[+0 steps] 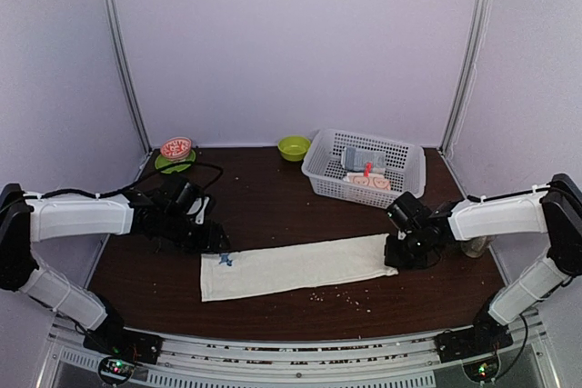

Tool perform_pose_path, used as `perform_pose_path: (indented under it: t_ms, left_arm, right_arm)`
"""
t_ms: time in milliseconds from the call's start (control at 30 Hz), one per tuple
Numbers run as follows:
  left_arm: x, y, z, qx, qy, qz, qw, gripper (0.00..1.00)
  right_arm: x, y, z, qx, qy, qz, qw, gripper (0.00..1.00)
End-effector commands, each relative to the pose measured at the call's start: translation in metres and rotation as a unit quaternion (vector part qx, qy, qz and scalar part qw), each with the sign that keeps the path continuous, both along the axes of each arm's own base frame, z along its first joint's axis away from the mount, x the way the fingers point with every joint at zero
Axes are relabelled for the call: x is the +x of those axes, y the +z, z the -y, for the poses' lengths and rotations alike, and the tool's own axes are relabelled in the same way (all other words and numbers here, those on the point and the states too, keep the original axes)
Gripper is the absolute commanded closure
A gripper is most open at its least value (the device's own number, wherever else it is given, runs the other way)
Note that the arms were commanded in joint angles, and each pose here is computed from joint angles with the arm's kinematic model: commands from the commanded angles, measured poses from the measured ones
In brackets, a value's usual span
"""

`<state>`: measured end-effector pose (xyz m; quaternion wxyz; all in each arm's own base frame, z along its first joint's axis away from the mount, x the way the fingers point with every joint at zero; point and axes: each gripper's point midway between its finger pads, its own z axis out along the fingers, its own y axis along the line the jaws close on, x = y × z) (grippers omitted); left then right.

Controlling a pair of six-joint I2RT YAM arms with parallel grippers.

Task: Roll the towels
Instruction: Pick up the towel from the center of the board.

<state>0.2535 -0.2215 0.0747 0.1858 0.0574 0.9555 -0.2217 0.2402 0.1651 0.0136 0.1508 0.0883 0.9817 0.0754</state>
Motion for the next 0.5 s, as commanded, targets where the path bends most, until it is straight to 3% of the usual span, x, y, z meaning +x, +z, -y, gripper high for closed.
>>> perform_pose_path:
  t_ms: [0,233,467]
  left_arm:
    - [0.003,-0.002,0.006,-0.011,-0.015,0.007,1.0,0.44]
    - [0.004,0.0,0.013,-0.02,-0.026,0.002,0.999,0.44]
    - [0.005,0.0,0.015,-0.022,-0.022,-0.003,0.999,0.45]
  right_arm:
    - [-0.04,-0.014,0.023,-0.048,-0.006,-0.08,0.996,1.0]
    - [0.004,0.057,0.02,-0.055,0.008,0.035,0.998,1.0]
    - [0.021,0.122,0.004,-0.04,0.077,0.109,0.99,1.0]
